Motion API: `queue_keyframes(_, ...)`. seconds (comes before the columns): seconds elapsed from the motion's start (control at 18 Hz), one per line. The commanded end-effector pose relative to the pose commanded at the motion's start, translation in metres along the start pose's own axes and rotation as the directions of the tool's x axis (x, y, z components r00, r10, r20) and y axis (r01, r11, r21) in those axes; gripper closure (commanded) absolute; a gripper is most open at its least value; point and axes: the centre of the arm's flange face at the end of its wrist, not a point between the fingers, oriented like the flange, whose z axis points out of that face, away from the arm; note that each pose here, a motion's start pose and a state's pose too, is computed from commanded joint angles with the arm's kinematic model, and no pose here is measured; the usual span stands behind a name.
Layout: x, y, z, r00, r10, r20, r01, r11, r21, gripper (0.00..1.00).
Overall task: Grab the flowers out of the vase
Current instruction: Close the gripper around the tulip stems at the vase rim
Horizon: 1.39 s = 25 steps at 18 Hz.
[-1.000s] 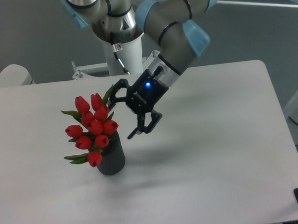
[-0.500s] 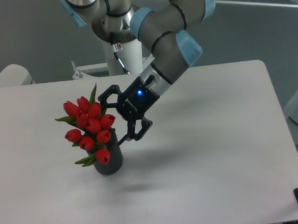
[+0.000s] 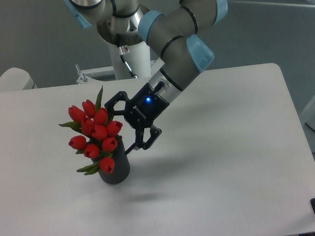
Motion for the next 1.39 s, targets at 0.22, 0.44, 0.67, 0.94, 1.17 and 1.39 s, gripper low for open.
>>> queue_keyframes(0.22, 0.006, -0.004, 0.016, 1.0, 0.003, -0.031, -0.003, 1.0, 0.004, 0.0)
queue_keyframes(0.44, 0.01, -0.005, 0.026, 0.999, 0.007, -0.05, -0.007, 1.0, 0.003, 0.0)
queue_keyframes(0.67, 0.009, -0.003, 0.028, 0.998, 0.009, -0.057, -0.008, 1.0, 0.011, 0.0)
queue_keyframes(0.94, 0.012, -0.004, 0.036, 0.996, -0.002, -0.092, 0.01, 0.996, 0.09, 0.0)
queue_keyframes(1.17, 0.012, -0.005, 0.037, 0.995, 0.001, -0.097, 0.01, 0.994, 0.11, 0.33)
queue_keyframes(1.39, 0.012, -0.006, 0.035, 0.996, 0.004, -0.093, 0.007, 0.994, 0.111, 0.88)
